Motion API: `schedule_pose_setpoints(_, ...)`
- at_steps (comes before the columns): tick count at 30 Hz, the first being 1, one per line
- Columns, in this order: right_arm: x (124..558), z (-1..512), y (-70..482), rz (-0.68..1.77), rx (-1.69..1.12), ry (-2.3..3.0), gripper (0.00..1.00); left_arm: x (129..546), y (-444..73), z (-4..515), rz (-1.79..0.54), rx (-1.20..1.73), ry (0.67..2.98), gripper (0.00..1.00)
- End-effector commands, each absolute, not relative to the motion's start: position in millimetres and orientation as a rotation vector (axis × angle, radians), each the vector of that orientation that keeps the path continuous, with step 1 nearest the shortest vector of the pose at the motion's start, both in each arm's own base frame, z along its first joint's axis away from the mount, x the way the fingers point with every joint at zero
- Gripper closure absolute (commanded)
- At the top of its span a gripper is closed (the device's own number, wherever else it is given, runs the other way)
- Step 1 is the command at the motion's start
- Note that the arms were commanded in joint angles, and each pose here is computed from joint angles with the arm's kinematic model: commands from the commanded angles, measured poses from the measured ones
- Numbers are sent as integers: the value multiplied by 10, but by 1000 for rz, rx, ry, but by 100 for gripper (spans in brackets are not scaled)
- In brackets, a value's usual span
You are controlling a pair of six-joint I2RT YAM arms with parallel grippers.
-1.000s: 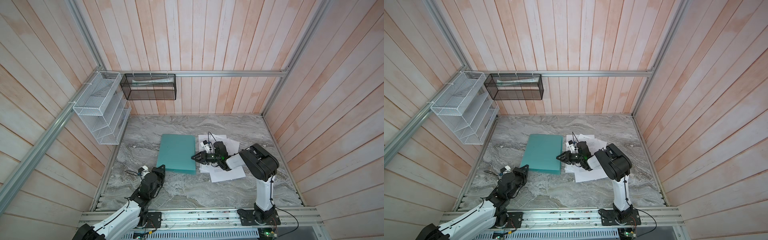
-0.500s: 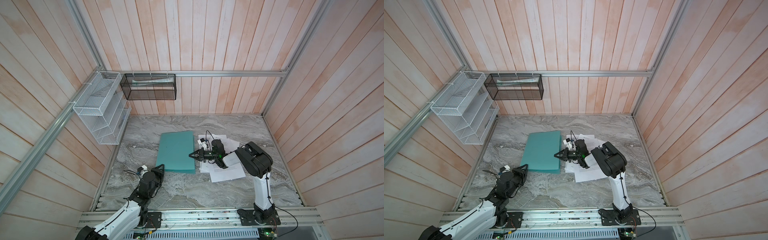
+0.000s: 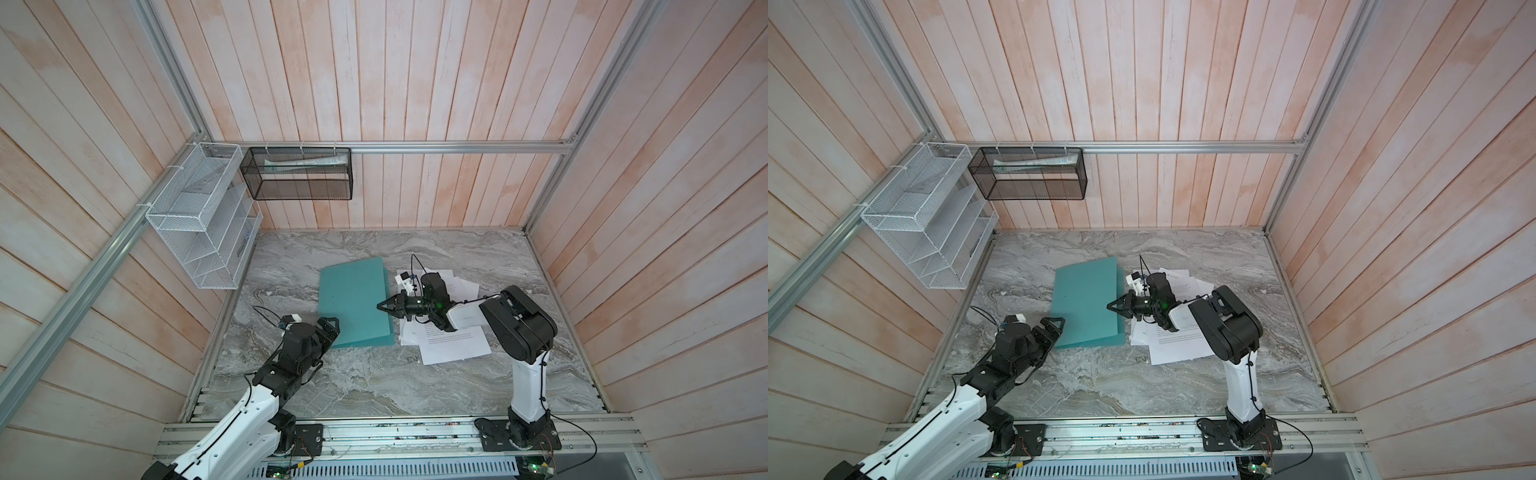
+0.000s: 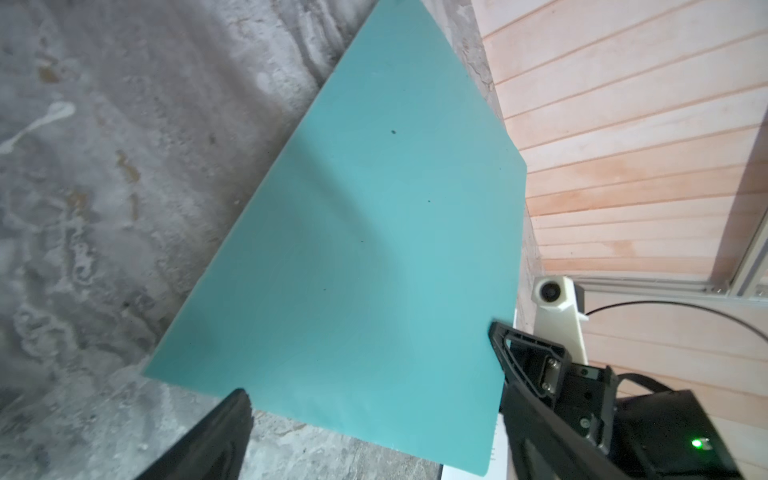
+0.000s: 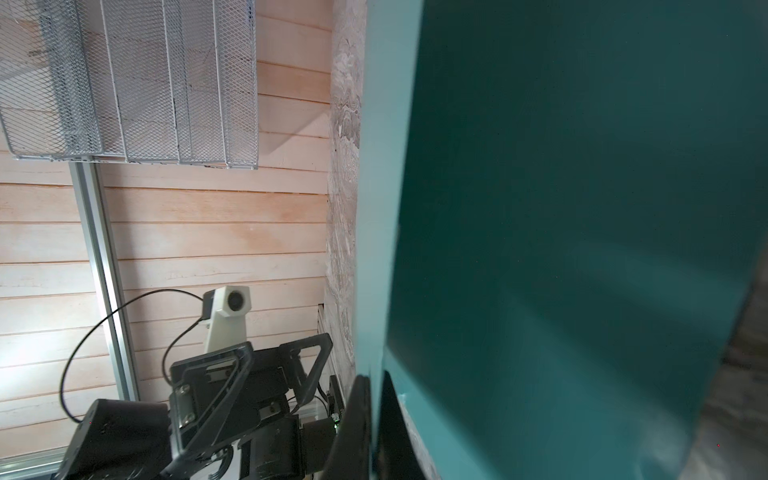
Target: Put the files into the folder
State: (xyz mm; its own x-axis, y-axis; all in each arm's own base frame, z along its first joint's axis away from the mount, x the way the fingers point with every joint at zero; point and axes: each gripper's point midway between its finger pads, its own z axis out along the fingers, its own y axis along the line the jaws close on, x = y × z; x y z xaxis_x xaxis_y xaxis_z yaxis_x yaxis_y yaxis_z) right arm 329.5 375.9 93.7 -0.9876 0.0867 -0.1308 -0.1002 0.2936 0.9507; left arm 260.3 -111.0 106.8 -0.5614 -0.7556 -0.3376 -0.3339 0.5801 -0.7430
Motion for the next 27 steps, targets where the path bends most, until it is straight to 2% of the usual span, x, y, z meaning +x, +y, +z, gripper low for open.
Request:
schedule_pose_setpoints(1,3416,1061,3766,1631,83,2456,100,2481,-1158,1018,-614,-693,2317,0)
schedule_pose_setpoints(4,3433,1164,3794,1546,118,2474,100,2532,-1343,1269,-431,-504,2319,0)
schedule_pose_setpoints(8,3444,1359,3839,1558,173,2456,100,2527,-1526,1519,-177,-294,2283,0)
schedule_pose_setpoints(18,3375,1674,4004,1625,216,2456,100,2439,-2045,1880,184,121,2090,0)
schedule_pose_setpoints(27,3255,1880,4070,1736,166,2417,100,2466,-2232,1746,247,272,2055,3)
